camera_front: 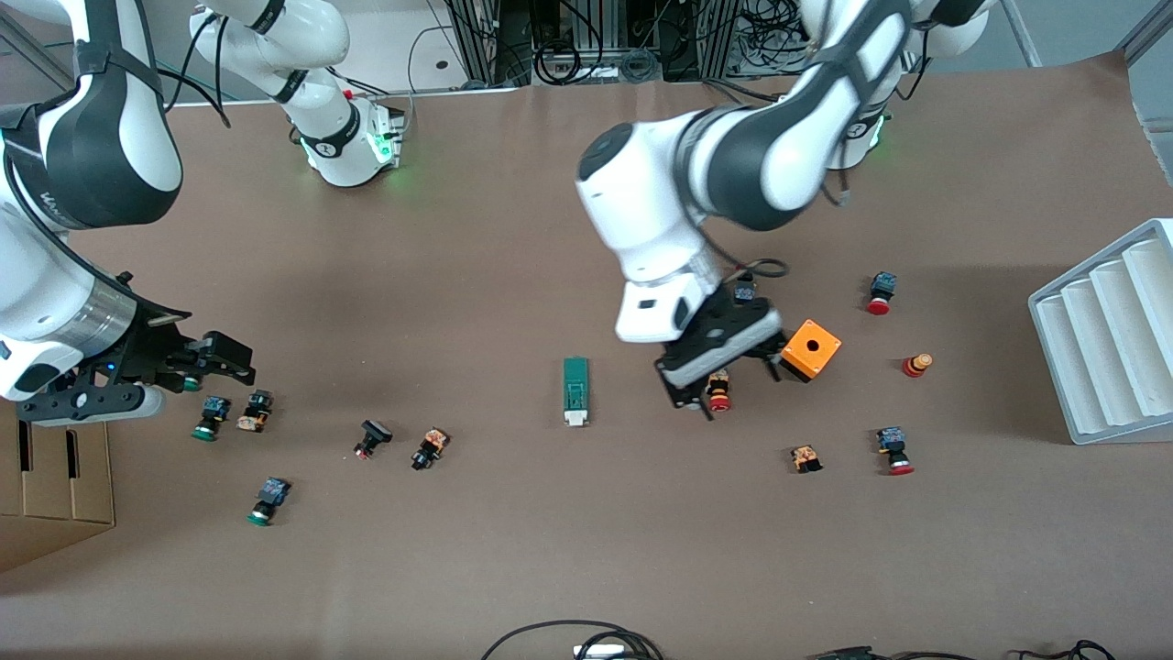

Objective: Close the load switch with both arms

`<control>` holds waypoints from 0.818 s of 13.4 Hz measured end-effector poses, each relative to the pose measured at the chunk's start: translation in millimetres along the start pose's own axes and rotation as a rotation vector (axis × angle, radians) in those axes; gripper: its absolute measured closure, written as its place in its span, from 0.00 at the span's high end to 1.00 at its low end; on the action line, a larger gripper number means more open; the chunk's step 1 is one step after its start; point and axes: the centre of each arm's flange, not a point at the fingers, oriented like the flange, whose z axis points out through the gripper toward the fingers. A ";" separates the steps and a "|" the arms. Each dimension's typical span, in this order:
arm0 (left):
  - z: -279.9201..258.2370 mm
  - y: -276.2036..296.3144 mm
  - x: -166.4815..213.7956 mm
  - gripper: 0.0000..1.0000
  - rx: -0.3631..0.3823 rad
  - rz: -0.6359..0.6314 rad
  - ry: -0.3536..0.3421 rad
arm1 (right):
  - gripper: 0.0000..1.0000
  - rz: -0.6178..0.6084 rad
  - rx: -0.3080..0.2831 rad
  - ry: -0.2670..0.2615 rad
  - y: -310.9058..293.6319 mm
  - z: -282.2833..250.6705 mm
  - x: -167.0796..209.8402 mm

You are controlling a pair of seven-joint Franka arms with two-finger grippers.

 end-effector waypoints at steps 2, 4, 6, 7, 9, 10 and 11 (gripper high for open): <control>-7.1 -22.1 21.5 1.00 -0.020 0.024 -0.038 | 1.00 -0.001 -0.001 0.007 -0.5 -4.4 -1.2; -13.0 -46.6 42.7 1.00 -0.050 0.037 -0.093 | 1.00 -0.004 -0.002 0.024 -2.4 -16.7 -5.2; -20.1 -74.7 65.8 1.00 -0.078 0.043 -0.127 | 1.00 -0.008 -0.005 0.031 -4.1 -30.1 -11.1; -24.4 -87.6 74.7 1.00 -0.087 0.033 -0.142 | 1.00 -0.011 -0.006 0.027 -4.6 -35.1 -13.7; -27.5 -111.6 90.3 1.00 -0.106 -0.012 -0.184 | 1.00 -0.017 -0.007 0.017 -5.2 -41.3 -17.4; -25.5 -123.7 98.1 1.00 -0.108 -0.021 -0.199 | 1.00 -0.018 -0.007 0.011 -5.4 -44.1 -18.4; -23.3 -134.6 103.9 1.00 -0.108 -0.021 -0.220 | 1.00 -0.018 -0.007 0.008 -5.5 -46.0 -18.8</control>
